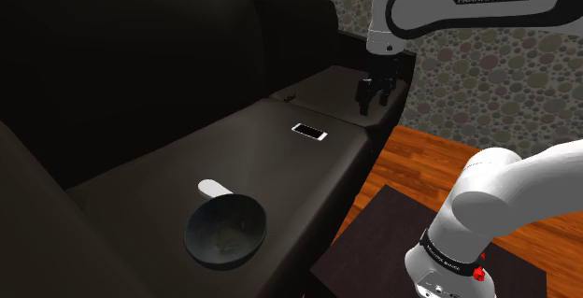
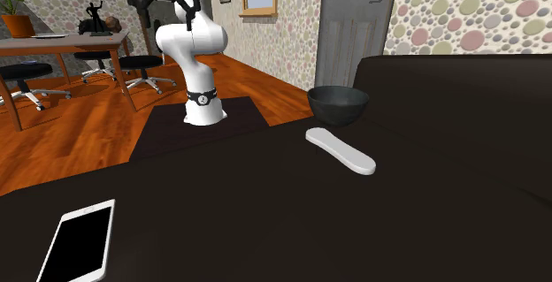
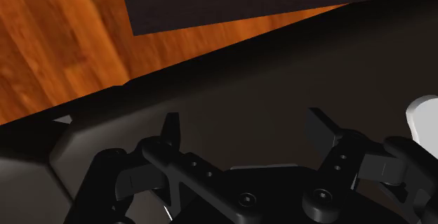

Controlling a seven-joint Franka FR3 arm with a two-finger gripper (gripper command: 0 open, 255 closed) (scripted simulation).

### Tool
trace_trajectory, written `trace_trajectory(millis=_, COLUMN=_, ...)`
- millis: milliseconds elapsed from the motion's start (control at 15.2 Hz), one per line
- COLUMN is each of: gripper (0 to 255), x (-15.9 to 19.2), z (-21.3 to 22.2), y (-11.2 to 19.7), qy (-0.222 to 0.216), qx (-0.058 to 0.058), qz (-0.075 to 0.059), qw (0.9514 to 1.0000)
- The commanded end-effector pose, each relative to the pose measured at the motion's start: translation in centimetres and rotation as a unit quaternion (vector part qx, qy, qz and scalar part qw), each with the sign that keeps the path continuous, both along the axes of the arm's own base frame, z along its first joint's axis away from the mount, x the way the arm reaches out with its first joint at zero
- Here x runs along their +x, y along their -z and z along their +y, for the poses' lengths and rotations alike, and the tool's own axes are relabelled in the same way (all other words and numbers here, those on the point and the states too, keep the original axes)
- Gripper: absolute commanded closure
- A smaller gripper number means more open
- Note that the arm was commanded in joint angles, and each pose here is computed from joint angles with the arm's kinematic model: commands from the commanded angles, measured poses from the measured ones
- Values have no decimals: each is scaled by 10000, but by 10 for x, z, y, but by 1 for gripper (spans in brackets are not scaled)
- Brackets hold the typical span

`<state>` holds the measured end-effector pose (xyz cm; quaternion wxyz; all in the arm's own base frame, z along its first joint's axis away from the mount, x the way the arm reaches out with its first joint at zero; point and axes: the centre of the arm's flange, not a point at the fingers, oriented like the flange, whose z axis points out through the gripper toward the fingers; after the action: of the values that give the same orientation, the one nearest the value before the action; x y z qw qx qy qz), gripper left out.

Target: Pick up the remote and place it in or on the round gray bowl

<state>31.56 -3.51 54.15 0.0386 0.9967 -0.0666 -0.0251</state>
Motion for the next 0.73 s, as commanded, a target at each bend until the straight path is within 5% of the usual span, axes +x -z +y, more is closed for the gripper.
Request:
trace_trajectory(millis=0, gripper=0, x=0, z=0, y=0, qy=0, qx=0, qz=0, qw=10000)
trace_trajectory(millis=660, gripper=0, x=68, z=88, y=66, qy=-380, qx=89, qz=-55, qw=9992)
